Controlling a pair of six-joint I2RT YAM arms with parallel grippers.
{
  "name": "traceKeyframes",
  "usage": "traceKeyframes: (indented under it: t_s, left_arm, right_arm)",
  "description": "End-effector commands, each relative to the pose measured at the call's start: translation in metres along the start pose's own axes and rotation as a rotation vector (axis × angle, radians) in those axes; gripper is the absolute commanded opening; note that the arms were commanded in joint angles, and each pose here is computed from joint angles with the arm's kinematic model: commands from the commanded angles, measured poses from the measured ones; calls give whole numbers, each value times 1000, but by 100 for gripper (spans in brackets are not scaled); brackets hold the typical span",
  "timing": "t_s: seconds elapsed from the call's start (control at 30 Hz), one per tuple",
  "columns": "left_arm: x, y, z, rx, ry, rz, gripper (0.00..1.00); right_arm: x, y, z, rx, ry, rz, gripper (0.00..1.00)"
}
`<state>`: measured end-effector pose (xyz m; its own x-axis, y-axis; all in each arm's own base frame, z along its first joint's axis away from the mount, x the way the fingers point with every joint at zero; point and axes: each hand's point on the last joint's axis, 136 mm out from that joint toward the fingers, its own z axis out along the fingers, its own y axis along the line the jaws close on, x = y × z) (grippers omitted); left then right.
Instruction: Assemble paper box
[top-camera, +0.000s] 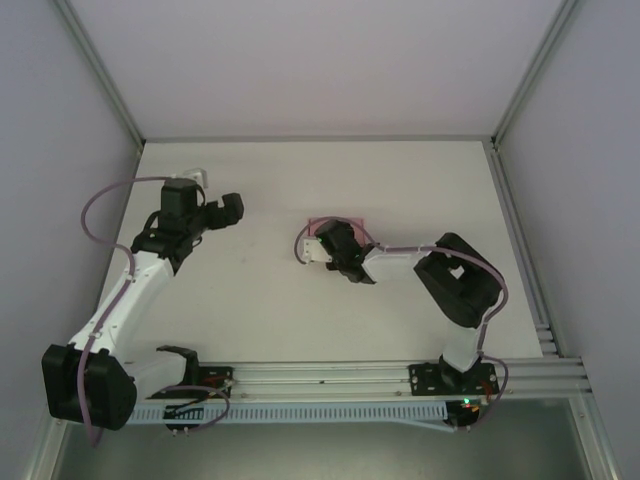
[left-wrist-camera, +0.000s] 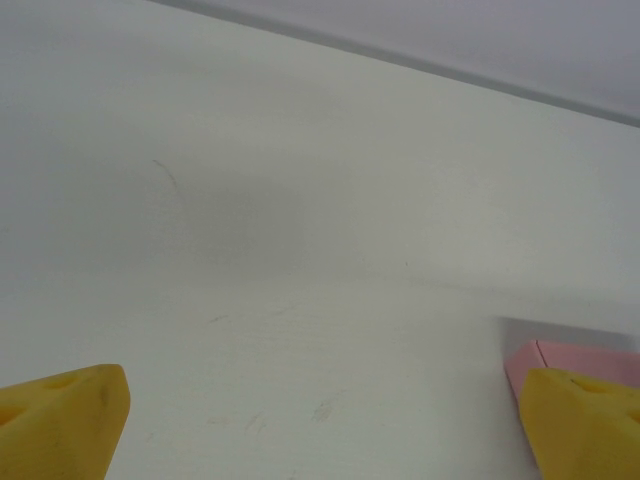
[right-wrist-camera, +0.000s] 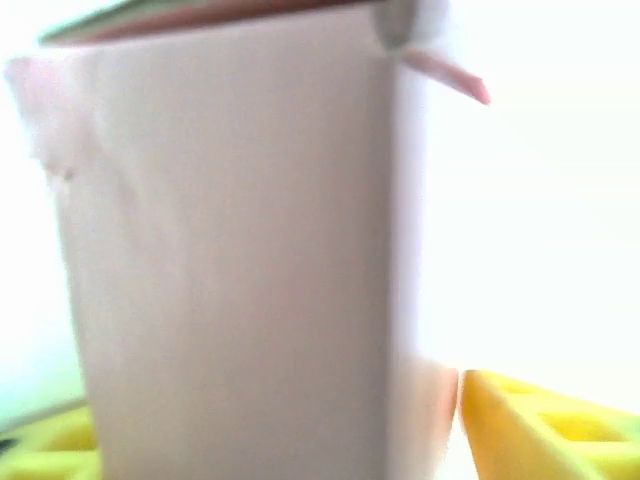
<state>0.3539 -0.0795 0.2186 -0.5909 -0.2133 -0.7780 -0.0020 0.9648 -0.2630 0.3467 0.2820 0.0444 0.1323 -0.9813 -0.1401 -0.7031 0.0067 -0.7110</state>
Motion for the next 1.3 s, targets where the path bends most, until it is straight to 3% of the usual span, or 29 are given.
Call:
traceKeyframes:
  t_s: [0.0, 0.1, 0.3, 0.53, 0.67, 0.8, 1.0, 1.1, 1.27]
  left_arm:
    - [3, -3, 6, 30, 8, -18, 100]
    - [4, -3, 8, 27, 16, -19, 100]
    - [2, -4, 7, 33, 11, -6, 100]
    - [-7, -5, 0, 45, -60, 36, 100]
    - [-22, 11, -10, -30, -223, 64, 100]
    - [-22, 24, -18, -66, -391, 131, 100]
    - [-1, 62, -4, -248, -531, 270, 100]
    - [15, 71, 16, -277, -514, 348, 100]
    - [31, 88, 41, -288, -500, 368, 100]
  right_arm:
    - [-5, 13, -22, -146, -26, 55, 82]
    - [-10, 14, -39, -213, -47, 85, 100]
    - [-27, 3, -97, -350, -146, 147, 100]
    - [-30, -85, -168, -158, -289, 472, 100]
    - [22, -149, -185, 80, -284, 834, 100]
    - [121, -176, -183, 347, -255, 1223, 100]
    - [214, -137, -158, 600, -214, 1366, 100]
    - [228, -115, -133, 572, -227, 1382, 100]
    - [237, -87, -96, 530, -226, 1378, 100]
